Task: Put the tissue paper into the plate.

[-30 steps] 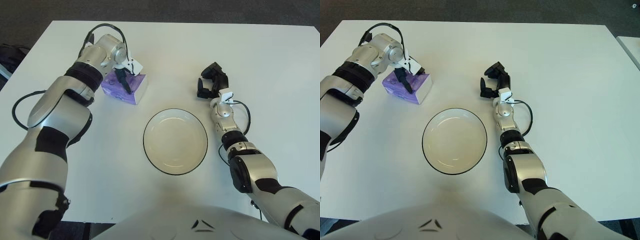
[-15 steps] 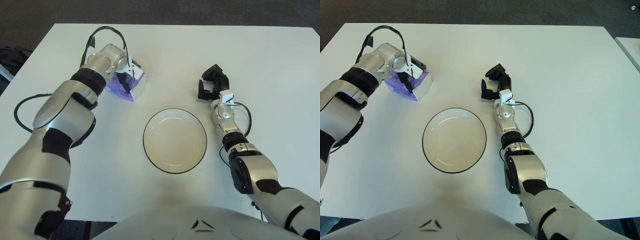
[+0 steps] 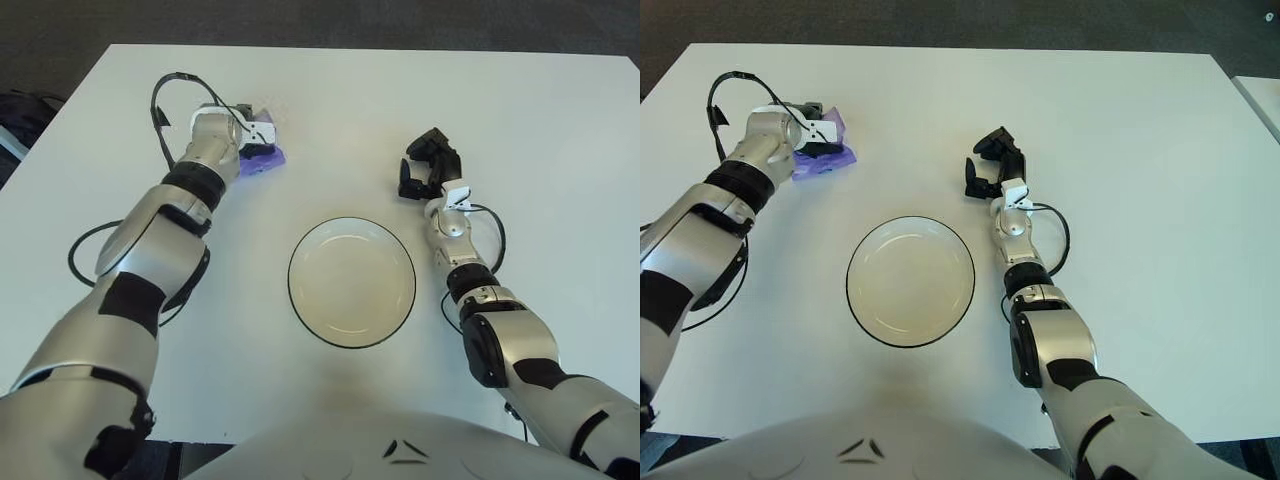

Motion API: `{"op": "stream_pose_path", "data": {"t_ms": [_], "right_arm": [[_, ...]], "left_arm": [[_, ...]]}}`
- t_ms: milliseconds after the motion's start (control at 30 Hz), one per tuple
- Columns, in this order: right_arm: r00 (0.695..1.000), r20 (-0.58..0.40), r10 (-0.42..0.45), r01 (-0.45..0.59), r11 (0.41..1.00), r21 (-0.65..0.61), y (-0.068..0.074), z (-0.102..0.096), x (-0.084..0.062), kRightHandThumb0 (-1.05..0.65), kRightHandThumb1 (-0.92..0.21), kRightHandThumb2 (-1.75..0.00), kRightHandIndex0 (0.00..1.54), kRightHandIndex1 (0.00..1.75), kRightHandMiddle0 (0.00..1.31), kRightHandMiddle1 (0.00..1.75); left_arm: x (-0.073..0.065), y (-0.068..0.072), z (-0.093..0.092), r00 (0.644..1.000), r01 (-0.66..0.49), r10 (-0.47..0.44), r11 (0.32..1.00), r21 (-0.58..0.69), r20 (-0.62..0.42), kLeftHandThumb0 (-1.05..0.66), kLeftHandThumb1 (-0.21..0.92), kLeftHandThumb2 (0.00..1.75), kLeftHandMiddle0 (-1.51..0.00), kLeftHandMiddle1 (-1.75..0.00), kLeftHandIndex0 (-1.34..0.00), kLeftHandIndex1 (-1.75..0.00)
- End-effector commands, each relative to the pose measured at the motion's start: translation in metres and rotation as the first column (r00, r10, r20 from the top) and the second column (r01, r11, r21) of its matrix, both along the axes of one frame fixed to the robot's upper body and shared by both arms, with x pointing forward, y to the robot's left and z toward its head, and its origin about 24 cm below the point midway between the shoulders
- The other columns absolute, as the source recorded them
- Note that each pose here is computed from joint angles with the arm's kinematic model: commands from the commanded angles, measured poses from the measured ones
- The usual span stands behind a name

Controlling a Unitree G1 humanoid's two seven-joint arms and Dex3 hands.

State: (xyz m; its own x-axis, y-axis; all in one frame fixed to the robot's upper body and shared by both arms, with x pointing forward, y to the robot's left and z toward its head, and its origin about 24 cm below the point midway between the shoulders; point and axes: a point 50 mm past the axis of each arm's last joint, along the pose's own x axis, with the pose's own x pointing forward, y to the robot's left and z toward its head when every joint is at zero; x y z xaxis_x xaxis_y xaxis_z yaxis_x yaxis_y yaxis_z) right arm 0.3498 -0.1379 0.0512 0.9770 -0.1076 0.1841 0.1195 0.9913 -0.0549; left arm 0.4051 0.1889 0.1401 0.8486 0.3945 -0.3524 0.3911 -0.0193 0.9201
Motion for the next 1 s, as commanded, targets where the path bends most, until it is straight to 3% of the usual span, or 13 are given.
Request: {"op": "stream_pose_path", "data": {"t_ms": [0, 67, 133, 233, 300, 367, 433, 533, 667, 733, 767, 833, 967], "right_arm": [[0.783, -0.613, -0.105, 0.103, 0.994, -0.038, -0.03, -0.137, -0.095, -0.01, -0.27, -1.37, 0.55, 1.75, 0.52, 1.73], [0.781, -0.615, -0.108, 0.106, 0.994, -0.04, -0.03, -0.137, -0.095, -0.01, -0.28, -1.37, 0.54, 1.75, 0.52, 1.74], [0.781, -0.615, -0.11, 0.107, 0.993, -0.041, -0.03, -0.137, -0.095, -0.01, -0.28, -1.36, 0.53, 1.75, 0.52, 1.74], [0.78, -0.616, -0.111, 0.109, 0.993, -0.041, -0.031, -0.137, -0.095, -0.01, -0.28, -1.36, 0.53, 1.75, 0.51, 1.75], [0.778, -0.618, -0.113, 0.113, 0.993, -0.039, -0.031, -0.137, -0.095, -0.01, -0.28, -1.36, 0.53, 1.75, 0.51, 1.75], [0.776, -0.62, -0.115, 0.118, 0.992, -0.036, -0.032, -0.137, -0.095, -0.01, -0.28, -1.36, 0.53, 1.75, 0.51, 1.75], [0.775, -0.622, -0.117, 0.122, 0.992, -0.034, -0.032, -0.137, -0.095, -0.01, -0.28, -1.36, 0.53, 1.75, 0.51, 1.75], [0.777, -0.619, -0.119, 0.125, 0.992, -0.033, -0.033, -0.137, -0.095, -0.01, -0.28, -1.37, 0.53, 1.75, 0.52, 1.75], [0.784, -0.61, -0.117, 0.129, 0.991, -0.025, -0.032, -0.135, -0.093, -0.01, -0.26, -1.38, 0.57, 1.75, 0.52, 1.72], [0.785, -0.608, -0.115, 0.127, 0.992, -0.023, -0.032, -0.135, -0.093, -0.01, -0.22, -1.41, 0.66, 1.75, 0.52, 1.66], [0.787, -0.607, -0.112, 0.123, 0.992, -0.023, -0.032, -0.135, -0.092, -0.01, -0.21, -1.41, 0.69, 1.75, 0.52, 1.64], [0.788, -0.606, -0.108, 0.119, 0.993, -0.023, -0.032, -0.135, -0.092, -0.01, -0.2, -1.42, 0.71, 1.75, 0.52, 1.63], [0.792, -0.602, -0.102, 0.112, 0.993, -0.021, -0.031, -0.134, -0.092, -0.01, -0.2, -1.42, 0.72, 1.75, 0.53, 1.61]], "left_arm": [[-0.055, -0.001, -0.123, 0.872, 0.238, -0.088, 0.936, 0.26, -0.481, -0.55, 0.92, 0.59, -0.16, -0.03, 0.0, -0.46], [-0.077, -0.003, -0.157, 0.869, 0.202, -0.049, 0.943, 0.263, -0.492, -0.44, 0.92, 0.43, -0.33, -0.11, -0.24, -1.09], [-0.078, -0.005, -0.157, 0.857, 0.243, -0.071, 0.929, 0.278, -0.511, -0.4, 0.92, 0.38, -0.38, -0.13, -0.32, -1.3], [-0.054, -0.015, -0.116, 0.73, 0.542, -0.237, 0.771, 0.333, -0.641, -0.41, 0.66, 0.81, -0.45, -1.16, -0.41, -1.59], [-0.086, -0.025, -0.159, 0.883, 0.45, -0.356, 0.825, 0.341, -0.305, -0.42, 0.59, 0.93, -0.6, -1.44, -0.45, -1.66], [-0.091, -0.026, -0.157, 0.904, 0.418, -0.337, 0.827, 0.377, -0.263, -0.41, 0.56, 0.97, -0.75, -1.62, -0.45, -1.69], [-0.054, -0.031, -0.108, 0.807, 0.551, -0.363, 0.746, 0.373, -0.466, -0.27, 0.39, 1.14, -0.82, -1.52, -0.51, -1.72], [-0.042, -0.05, -0.056, 0.732, 0.599, -0.376, 0.752, 0.275, -0.568, -0.09, 0.21, 1.33, -0.87, -1.4, -0.57, -1.74], [-0.049, -0.029, -0.069, 0.638, 0.697, -0.381, 0.655, 0.291, -0.67, -0.03, 0.18, 1.36, -0.85, -1.38, -0.56, -1.74], [-0.05, -0.026, -0.071, 0.638, 0.694, -0.363, 0.653, 0.303, -0.679, -0.01, 0.18, 1.35, -0.84, -1.37, -0.56, -1.75], [-0.058, -0.011, -0.107, 0.709, 0.647, -0.374, 0.682, 0.341, -0.598, -0.01, 0.18, 1.35, -0.84, -1.36, -0.56, -1.75], [-0.079, 0.007, -0.148, 0.773, 0.605, -0.378, 0.679, 0.415, -0.509, -0.01, 0.17, 1.41, -0.78, -1.55, -0.56, -1.7], [-0.072, 0.003, -0.133, 0.794, 0.601, -0.459, 0.693, 0.398, -0.4, -0.01, 0.15, 1.43, -0.74, -1.69, -0.65, -1.54]]}}
